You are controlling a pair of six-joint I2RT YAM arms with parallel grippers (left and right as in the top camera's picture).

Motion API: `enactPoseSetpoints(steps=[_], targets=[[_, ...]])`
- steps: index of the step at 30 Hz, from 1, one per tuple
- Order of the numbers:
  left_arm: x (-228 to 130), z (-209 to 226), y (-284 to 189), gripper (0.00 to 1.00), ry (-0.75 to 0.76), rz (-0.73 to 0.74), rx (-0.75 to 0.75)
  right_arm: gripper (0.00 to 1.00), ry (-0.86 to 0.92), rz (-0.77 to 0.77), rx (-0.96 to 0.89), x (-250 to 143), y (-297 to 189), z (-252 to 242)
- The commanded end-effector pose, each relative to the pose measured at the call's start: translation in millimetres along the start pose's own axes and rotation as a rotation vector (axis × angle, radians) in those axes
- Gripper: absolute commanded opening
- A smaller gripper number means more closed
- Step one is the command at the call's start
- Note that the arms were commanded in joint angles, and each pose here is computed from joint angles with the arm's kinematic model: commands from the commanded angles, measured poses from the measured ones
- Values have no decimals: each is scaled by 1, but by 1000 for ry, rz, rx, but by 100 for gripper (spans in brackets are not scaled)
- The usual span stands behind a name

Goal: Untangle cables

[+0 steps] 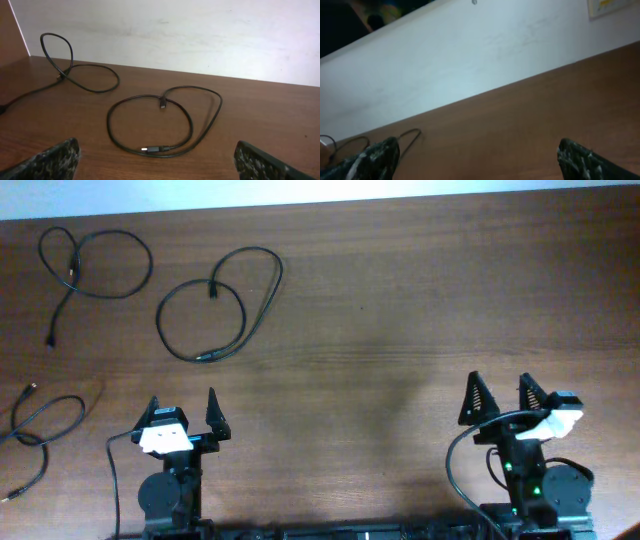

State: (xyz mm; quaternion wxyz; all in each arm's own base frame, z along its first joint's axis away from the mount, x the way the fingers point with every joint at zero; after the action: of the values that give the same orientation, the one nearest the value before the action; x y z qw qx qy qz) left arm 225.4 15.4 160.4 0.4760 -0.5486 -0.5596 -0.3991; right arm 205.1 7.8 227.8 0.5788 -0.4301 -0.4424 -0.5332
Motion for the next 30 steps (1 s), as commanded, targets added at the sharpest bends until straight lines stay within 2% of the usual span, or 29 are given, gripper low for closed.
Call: enactPoseSetpoints(steps=[1, 12, 15, 22, 30], targets=[[-2, 1, 0, 99, -13, -1, 4, 99, -6, 9, 21, -13, 5, 1], [-2, 1, 0, 99, -12, -1, 4, 99, -4, 45, 6, -66, 23, -15], [-2, 1, 0, 99, -13, -1, 4, 99, -72, 45, 8, -66, 23, -15], [-2, 1, 0, 99, -13, -1, 4, 99, -379, 47, 11, -67, 22, -16], [-2, 1, 0, 99, -12, -1, 4, 99, -415, 49, 0, -67, 22, -18]])
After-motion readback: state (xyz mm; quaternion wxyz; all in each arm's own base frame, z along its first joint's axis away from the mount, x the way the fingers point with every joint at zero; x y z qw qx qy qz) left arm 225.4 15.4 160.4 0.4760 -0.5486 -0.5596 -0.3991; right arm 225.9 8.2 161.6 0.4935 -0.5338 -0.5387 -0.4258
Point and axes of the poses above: each gripper's point midway between its finger pads, its own y axis out along the fingers, its own z axis along the line the jaws close on, x = y × z, the point moved 2 cm from there along -y, back along the fingers, and after that the axes turned 9 degrees about -y, right-handed, at the moved point
